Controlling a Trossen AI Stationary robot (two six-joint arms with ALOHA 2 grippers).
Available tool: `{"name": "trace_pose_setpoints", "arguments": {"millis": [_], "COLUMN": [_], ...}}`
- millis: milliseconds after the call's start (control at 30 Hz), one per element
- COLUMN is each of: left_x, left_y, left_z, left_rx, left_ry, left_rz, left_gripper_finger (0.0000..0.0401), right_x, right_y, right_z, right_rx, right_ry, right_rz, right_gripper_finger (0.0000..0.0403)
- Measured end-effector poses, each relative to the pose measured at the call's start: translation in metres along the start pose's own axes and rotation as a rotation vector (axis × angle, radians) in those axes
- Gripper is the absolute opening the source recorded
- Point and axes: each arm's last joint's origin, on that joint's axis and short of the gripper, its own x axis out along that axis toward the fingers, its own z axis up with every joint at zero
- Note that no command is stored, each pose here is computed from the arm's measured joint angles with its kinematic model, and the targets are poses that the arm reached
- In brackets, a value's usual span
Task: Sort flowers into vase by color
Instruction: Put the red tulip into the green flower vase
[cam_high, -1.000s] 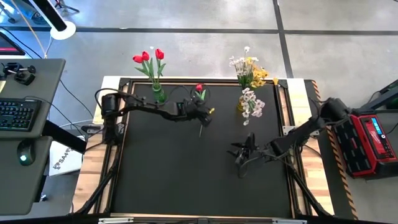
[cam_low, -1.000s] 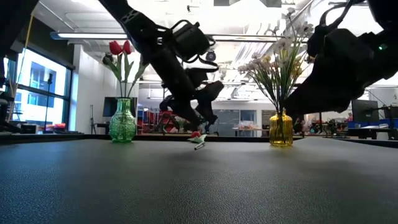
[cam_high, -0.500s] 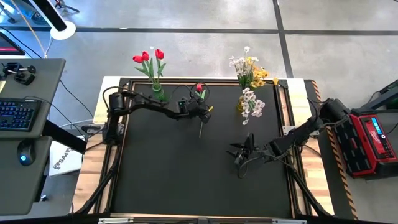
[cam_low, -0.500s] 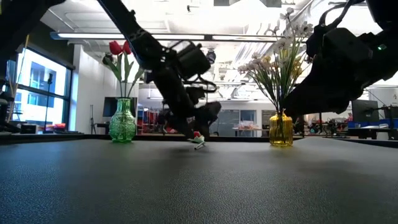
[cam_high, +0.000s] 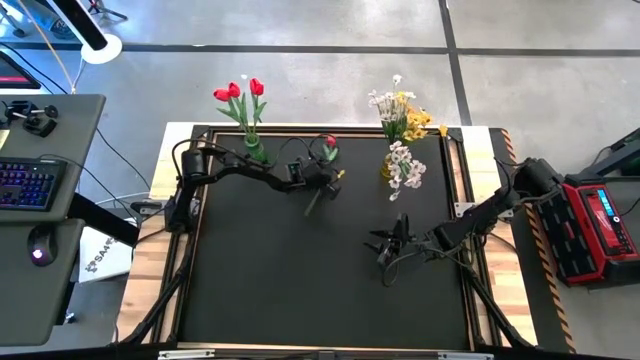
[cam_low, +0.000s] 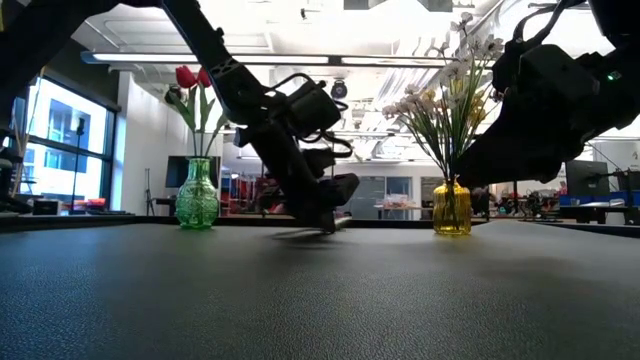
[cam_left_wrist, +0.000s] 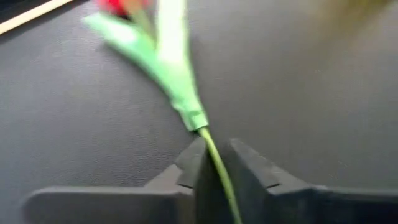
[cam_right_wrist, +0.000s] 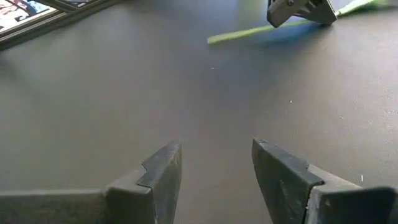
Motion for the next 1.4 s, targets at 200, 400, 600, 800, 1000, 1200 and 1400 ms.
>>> {"name": "trace_pose_setpoints", "arguments": {"millis": [200, 400, 600, 800, 1000, 1200, 1400], "left_x": [-0.006, -0.038, -0.081, -0.123, -0.150, -0.155, -0.153], "left_y": [-0.005, -0.018, -0.019, 0.002, 0.019, 0.026, 0.027], "left_z": [0.000, 0.007, -0.015, -0.069, -0.119, -0.138, -0.137], "left_rx": [0.052, 0.128, 0.147, 0.045, -0.051, -0.042, -0.014], "left_ry": [0.015, -0.016, -0.029, 0.030, 0.096, 0.152, 0.183], "left_rz": [-0.036, -0.089, -0.139, -0.145, -0.155, -0.139, -0.161], "left_gripper_finger": [0.0007, 0.0002, 0.0001, 0.0001, 0.0000, 0.0004, 0.0060], "right_x": [0.000, 0.000, -0.001, -0.001, -0.001, -0.001, -0.001], "right_y": [0.000, 0.000, 0.002, 0.003, 0.003, 0.003, 0.003], "right_z": [0.000, 0.000, -0.001, 0.000, 0.001, 0.002, 0.002], "right_rx": [0.000, 0.001, 0.002, 0.011, 0.006, -0.001, 0.000], "right_ry": [0.000, 0.000, 0.001, -0.008, -0.027, -0.034, -0.035], "right_rz": [0.000, 0.001, 0.015, 0.024, 0.009, 0.006, 0.008], "right_gripper_finger": [0.0183, 0.0183, 0.0183, 0.0183, 0.0183, 0.0183, 0.0183]}}
